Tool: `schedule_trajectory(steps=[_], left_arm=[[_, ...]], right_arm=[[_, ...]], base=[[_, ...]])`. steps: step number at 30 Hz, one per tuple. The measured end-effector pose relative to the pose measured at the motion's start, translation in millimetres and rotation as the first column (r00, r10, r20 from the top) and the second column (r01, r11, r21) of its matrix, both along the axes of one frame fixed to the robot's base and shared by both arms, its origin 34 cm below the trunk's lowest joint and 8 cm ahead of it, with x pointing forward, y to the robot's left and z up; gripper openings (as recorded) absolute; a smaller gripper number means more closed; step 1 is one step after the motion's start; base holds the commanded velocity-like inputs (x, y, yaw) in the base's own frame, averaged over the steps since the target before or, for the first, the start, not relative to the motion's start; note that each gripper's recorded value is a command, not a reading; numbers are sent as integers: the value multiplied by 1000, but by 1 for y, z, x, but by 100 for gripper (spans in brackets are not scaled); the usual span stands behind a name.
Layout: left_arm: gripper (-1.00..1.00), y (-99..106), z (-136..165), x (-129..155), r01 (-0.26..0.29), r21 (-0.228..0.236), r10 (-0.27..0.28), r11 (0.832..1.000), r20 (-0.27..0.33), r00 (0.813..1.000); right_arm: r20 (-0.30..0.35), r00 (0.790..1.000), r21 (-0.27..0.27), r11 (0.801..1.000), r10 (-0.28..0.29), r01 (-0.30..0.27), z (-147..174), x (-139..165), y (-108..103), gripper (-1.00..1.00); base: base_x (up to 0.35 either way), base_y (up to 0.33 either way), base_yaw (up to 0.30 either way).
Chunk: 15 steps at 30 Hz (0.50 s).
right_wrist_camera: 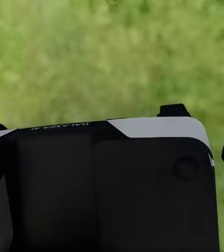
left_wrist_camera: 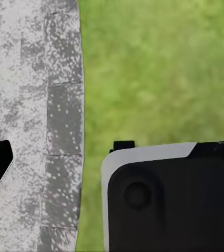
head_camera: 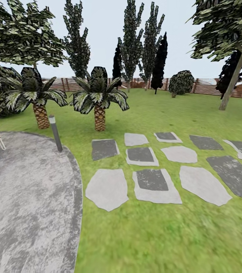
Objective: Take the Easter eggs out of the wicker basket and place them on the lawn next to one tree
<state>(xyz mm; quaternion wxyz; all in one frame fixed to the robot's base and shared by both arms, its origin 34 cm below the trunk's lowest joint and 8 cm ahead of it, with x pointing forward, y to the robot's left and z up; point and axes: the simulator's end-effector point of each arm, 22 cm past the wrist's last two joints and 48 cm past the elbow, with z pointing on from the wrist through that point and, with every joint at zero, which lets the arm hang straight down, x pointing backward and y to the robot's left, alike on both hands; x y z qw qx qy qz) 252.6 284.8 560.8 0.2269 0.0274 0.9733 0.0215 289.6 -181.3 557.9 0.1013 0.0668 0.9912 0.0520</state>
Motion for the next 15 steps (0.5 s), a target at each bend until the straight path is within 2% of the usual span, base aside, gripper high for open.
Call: schedule_trajectory(steps=[15], left_arm=[[100,0,1,2,0,0,0,1000,5,1000]], right_arm=[[4,1000,0,1000,1,-1,1,2,0,100]], base=[[336,0,-209]])
